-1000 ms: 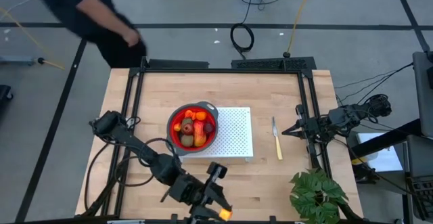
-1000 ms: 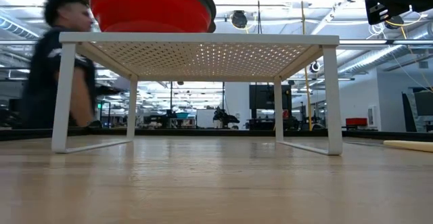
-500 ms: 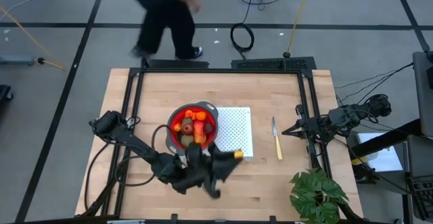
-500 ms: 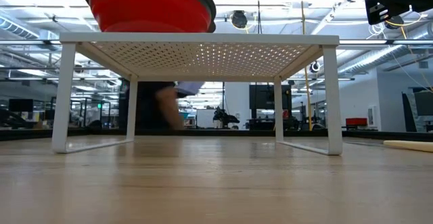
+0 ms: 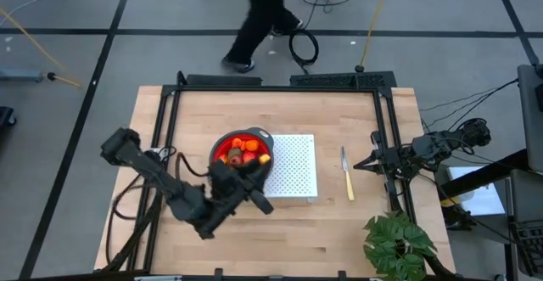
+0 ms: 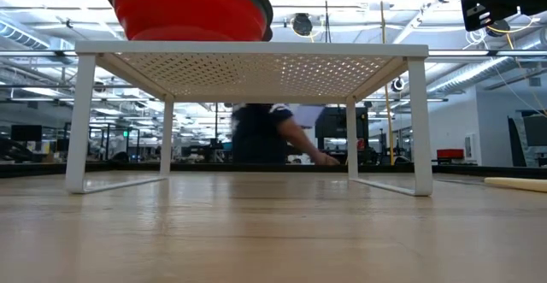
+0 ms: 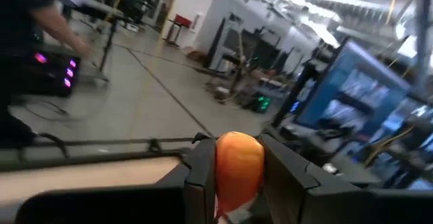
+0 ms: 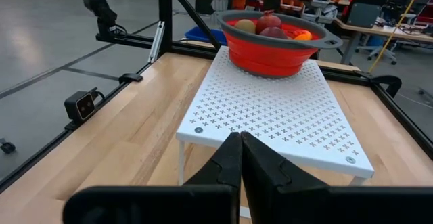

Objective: Pick & Place Fruit
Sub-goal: Put the orange pear into the red strainer bowl on the shelf

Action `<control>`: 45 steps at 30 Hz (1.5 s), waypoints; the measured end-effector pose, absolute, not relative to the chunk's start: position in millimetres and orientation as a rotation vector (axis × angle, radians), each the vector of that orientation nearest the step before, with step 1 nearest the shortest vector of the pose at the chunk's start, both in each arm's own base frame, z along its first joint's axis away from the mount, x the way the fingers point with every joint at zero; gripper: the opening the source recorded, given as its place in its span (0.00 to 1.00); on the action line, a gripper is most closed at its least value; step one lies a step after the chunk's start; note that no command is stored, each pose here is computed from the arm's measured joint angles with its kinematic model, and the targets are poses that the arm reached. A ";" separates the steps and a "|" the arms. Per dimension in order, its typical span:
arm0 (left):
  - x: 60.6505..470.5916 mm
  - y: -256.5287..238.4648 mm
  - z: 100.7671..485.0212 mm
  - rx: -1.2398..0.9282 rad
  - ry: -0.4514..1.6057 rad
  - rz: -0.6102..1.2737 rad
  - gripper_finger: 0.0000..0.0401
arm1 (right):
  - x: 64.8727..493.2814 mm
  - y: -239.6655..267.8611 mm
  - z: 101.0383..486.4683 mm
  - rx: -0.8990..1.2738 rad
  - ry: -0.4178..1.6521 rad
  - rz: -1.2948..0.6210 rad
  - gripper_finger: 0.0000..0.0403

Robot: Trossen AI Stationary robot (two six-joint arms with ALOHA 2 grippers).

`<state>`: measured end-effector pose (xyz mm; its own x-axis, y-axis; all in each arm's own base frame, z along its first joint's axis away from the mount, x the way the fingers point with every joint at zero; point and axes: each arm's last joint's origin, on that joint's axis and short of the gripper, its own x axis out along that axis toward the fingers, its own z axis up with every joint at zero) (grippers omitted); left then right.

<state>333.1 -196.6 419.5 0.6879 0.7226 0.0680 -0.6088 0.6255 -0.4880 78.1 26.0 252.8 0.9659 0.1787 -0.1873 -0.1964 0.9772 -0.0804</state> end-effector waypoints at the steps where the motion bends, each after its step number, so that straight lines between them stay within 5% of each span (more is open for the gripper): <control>1: 329.4 -192.2 423.2 -0.437 -0.254 0.783 0.22 | 78.1 26.1 252.8 -0.099 0.180 0.190 0.00; 12: 328.3 -114.9 407.7 -0.565 0.035 0.610 0.22 | 78.1 26.0 252.8 -0.099 0.180 0.189 0.00; 25: 322.9 -34.5 373.0 -0.688 0.538 0.667 0.22 | 78.1 26.0 252.8 -0.099 0.181 0.190 0.00; 45: 294.1 -36.1 352.5 -0.749 0.908 0.774 0.22 | 78.1 26.0 252.7 -0.096 0.181 0.189 0.00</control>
